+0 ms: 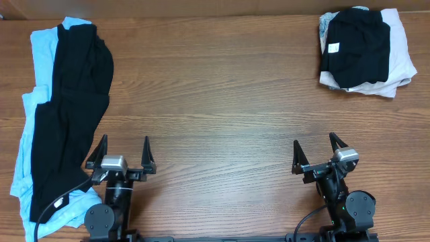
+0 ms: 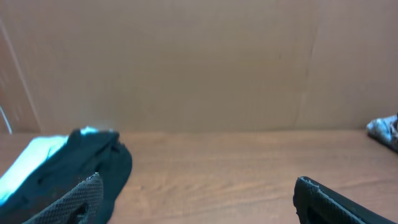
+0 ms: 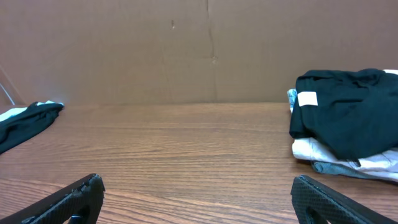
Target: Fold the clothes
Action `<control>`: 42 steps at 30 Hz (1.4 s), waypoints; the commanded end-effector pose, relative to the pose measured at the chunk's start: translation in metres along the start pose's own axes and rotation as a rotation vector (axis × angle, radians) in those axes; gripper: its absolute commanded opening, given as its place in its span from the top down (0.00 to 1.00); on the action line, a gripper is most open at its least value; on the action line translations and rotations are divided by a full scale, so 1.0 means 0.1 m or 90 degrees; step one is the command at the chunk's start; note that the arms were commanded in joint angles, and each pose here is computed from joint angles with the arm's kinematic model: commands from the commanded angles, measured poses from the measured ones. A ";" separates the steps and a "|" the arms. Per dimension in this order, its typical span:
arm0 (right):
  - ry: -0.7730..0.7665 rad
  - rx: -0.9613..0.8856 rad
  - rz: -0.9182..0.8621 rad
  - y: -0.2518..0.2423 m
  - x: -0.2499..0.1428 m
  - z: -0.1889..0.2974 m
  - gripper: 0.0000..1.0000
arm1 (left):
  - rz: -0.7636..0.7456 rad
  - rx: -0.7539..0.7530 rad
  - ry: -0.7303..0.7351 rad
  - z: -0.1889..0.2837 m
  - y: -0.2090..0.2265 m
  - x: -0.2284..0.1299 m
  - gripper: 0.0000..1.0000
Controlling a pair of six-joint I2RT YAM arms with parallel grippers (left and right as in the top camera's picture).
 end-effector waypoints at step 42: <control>-0.004 -0.004 -0.005 -0.01 -0.01 0.00 0.00 | 0.018 0.013 0.108 0.03 0.00 -0.38 0.00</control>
Point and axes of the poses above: each gripper's point midway between its finger pads, its own z axis back along the fingers, its own y axis along the line the jaws close on, x = y × z, the point moved 3 cm from there along z, back along the fingers, and after that the axes turned 12 degrees about -z, right-handed, at the moved point
